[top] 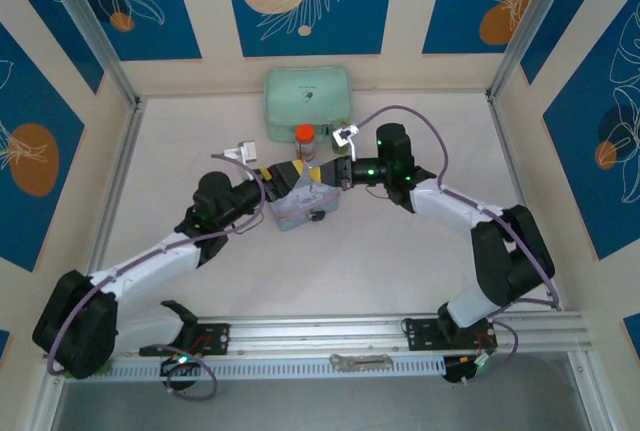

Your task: Unlock a padlock with a key

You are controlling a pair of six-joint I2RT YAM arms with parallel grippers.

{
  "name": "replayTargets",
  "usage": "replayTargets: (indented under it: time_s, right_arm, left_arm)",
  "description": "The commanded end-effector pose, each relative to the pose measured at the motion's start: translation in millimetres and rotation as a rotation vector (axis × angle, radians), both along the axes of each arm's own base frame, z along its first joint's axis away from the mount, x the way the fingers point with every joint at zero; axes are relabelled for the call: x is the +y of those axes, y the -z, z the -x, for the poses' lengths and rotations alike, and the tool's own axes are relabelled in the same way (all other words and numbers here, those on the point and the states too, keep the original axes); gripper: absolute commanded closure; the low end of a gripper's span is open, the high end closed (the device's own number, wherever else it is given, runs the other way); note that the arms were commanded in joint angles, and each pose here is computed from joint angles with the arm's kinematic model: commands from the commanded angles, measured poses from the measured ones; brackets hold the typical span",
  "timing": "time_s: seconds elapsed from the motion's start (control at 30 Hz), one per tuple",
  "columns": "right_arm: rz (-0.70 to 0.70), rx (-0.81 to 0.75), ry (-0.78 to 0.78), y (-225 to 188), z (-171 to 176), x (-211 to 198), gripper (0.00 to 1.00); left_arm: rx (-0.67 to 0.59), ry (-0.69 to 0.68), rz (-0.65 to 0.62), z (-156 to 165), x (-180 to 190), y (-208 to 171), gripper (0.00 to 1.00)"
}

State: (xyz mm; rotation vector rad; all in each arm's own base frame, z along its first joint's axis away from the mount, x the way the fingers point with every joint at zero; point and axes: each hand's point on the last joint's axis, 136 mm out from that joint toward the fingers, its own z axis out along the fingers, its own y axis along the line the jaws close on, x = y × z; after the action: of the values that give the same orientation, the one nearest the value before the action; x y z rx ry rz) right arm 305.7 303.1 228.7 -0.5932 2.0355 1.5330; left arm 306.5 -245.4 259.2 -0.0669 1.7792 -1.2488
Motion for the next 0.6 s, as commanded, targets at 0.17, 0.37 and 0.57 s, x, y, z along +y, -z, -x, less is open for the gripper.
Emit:
replayTargets:
  time_s: [0.17, 0.37, 0.57]
  right_arm:
    - [0.455, 0.109, 0.265, 68.9, -2.6, -72.6, 1.00]
    - [0.558, 0.158, 0.351, 98.4, -5.2, -95.7, 1.00]
    - [0.593, 0.161, 0.476, 113.5, -54.9, -110.9, 1.00]
  left_arm:
    - [0.178, -0.103, -0.339, 36.8, 4.4, 99.7, 0.29]
    - [0.236, -0.083, -0.469, 62.5, -26.3, 146.6, 0.34]
    - [0.313, -0.145, -0.404, 52.6, -38.2, 176.2, 0.24]
